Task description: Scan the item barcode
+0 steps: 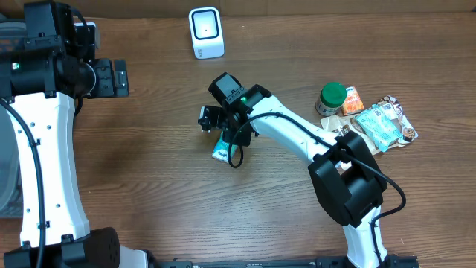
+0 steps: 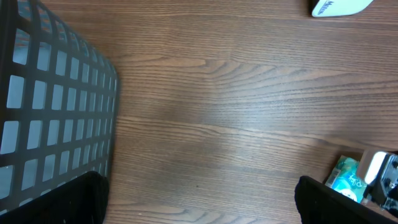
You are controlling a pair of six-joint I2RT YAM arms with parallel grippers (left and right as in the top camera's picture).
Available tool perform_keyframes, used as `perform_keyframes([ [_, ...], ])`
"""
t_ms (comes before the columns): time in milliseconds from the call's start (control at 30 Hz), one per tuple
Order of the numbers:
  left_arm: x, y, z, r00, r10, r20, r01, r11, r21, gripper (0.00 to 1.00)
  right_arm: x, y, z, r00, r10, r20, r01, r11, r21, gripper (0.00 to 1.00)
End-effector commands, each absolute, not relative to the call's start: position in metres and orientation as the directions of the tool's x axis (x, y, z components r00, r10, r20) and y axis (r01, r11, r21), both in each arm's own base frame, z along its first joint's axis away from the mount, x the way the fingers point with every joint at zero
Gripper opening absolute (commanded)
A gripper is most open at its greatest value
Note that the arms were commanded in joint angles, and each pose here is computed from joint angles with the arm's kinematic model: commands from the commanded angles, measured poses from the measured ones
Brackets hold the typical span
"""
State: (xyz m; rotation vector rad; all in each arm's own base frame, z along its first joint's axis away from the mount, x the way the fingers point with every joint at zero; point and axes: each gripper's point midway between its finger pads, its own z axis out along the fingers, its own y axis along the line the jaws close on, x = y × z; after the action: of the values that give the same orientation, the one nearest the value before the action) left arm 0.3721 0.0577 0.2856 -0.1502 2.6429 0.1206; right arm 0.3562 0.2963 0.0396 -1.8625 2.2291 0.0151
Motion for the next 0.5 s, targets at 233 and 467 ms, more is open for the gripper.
perform_keyframes([
  [233,0.373,0.057,0.284,-0.88,-0.064,-0.471,-0.112,0.991,0.074,0.99,0.367,0.294,0.15,-0.686,-0.65,-0.326,-0.679,0.733,-0.033,1.0],
  [467,0.373,0.057,0.284,-0.879,-0.064,-0.472,-0.111,0.991,0.073,1.0,0.343,0.254,0.154,-0.883,-0.441,-0.162,-0.453,0.89,0.045,1.0],
])
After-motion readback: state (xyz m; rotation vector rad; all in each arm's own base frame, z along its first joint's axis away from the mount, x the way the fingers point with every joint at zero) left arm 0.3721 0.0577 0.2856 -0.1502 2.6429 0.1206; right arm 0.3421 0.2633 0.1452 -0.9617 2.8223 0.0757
